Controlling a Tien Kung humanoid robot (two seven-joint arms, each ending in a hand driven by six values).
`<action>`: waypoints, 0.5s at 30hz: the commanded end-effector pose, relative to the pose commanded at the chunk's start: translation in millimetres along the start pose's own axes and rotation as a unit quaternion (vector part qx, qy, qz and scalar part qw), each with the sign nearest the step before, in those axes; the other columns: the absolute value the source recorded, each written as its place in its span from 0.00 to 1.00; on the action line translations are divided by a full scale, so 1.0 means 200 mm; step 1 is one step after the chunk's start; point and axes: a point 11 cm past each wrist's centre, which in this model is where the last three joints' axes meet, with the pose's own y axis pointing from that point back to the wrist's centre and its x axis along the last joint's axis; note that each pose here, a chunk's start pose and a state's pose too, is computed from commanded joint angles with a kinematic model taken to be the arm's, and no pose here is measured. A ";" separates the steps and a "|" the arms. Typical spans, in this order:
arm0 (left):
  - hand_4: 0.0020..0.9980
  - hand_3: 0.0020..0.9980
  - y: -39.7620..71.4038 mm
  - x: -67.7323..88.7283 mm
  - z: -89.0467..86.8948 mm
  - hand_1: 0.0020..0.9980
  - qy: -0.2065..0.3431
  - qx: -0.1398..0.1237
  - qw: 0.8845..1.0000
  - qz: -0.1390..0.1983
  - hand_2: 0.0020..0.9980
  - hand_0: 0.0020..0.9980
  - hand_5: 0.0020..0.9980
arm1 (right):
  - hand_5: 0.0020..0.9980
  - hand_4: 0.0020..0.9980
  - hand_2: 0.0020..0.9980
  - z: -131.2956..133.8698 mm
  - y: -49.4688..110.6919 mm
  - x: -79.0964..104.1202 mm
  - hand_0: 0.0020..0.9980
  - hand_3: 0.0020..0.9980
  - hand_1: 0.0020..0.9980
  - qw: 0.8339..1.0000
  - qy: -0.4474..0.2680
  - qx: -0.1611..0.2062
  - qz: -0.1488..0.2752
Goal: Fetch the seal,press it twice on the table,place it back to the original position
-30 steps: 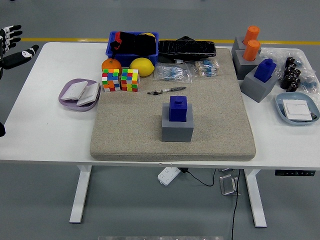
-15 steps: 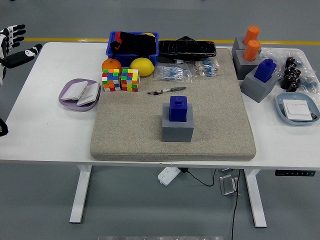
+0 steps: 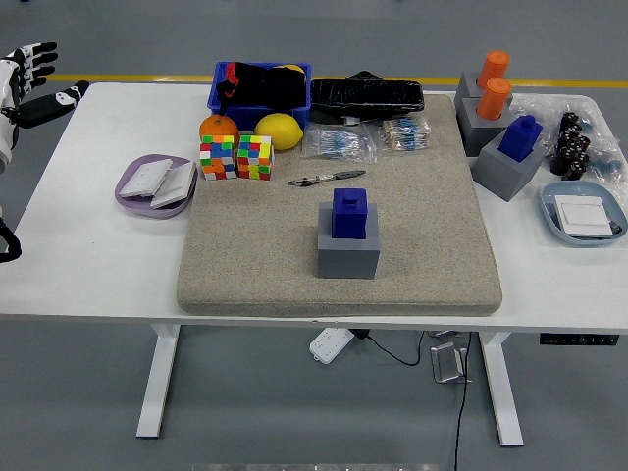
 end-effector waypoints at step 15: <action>0.79 0.85 0.00 0.03 0.00 0.86 -0.003 -0.001 1.000 0.003 0.86 0.86 0.16 | 0.60 0.89 0.23 0.00 0.00 0.01 0.37 0.29 0.23 1.000 0.007 0.000 0.004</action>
